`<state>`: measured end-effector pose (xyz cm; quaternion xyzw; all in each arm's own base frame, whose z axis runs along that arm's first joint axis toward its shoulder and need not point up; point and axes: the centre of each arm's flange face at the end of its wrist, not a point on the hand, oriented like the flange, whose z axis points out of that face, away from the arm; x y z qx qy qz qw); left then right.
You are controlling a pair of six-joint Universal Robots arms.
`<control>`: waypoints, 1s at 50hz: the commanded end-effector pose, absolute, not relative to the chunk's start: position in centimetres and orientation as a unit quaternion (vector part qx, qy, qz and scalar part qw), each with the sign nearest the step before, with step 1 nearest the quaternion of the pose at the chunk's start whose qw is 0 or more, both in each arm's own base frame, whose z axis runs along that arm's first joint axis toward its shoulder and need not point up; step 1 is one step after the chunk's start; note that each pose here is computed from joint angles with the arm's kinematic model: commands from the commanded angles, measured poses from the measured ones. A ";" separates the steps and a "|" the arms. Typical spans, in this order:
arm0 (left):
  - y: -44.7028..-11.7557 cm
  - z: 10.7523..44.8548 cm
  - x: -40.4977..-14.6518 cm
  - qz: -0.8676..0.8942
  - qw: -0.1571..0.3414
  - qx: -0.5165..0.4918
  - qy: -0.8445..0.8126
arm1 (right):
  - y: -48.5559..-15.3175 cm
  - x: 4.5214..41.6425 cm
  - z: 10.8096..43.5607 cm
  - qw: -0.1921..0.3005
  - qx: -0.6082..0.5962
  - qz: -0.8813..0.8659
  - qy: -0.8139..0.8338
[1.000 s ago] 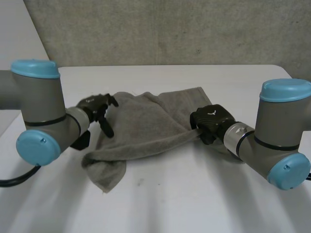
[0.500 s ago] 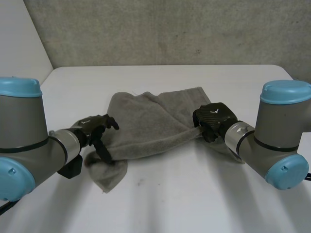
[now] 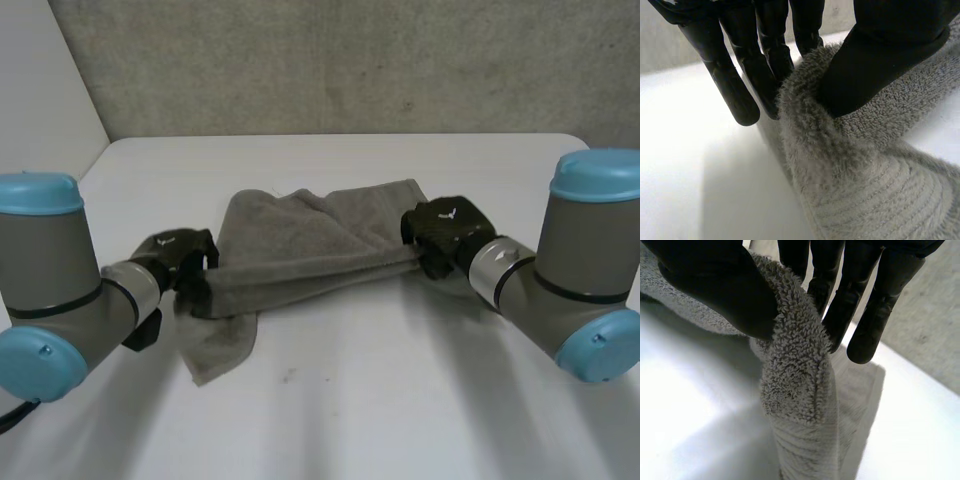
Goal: Fold the towel.
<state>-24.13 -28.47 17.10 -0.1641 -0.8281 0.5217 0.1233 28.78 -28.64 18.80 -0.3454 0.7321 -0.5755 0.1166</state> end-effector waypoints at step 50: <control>-38.7 39.0 -28.1 0.891 0.069 -0.163 -0.418 | -39.1 29.8 41.4 -0.056 -0.240 -0.888 0.388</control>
